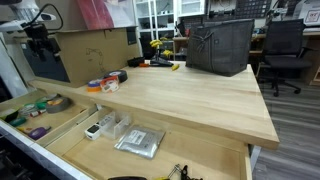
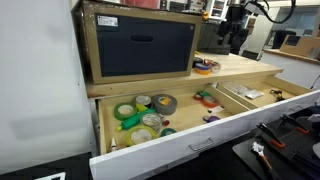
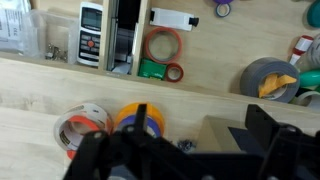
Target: Remove the orange tape from the drawer
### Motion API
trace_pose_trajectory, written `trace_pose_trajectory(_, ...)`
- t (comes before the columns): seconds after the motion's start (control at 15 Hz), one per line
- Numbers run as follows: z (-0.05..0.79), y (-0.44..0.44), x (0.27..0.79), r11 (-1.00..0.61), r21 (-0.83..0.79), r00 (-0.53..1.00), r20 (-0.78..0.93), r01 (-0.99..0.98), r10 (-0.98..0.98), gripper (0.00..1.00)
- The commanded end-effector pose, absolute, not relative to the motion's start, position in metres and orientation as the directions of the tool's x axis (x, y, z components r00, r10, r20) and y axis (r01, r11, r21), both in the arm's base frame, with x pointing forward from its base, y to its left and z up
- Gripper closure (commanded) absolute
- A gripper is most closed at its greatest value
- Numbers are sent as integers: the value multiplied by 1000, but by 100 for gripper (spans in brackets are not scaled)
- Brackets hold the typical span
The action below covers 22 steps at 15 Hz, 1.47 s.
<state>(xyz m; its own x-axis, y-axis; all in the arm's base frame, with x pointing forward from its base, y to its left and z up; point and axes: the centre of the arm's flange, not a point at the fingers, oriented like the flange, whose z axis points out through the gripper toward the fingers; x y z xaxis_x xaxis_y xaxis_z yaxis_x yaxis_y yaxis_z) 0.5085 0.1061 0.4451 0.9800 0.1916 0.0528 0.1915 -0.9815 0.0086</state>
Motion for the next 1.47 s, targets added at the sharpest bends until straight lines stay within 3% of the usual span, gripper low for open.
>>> trace_pose_trajectory(0.0,445,107,509,-981,9,980,52,193,193,0)
trace_pose_trajectory(0.8,382,122,463,-971,11,971,22,237,237,0)
trace_pose_trajectory(1.4,305,133,419,-950,104,954,13,295,298,0)
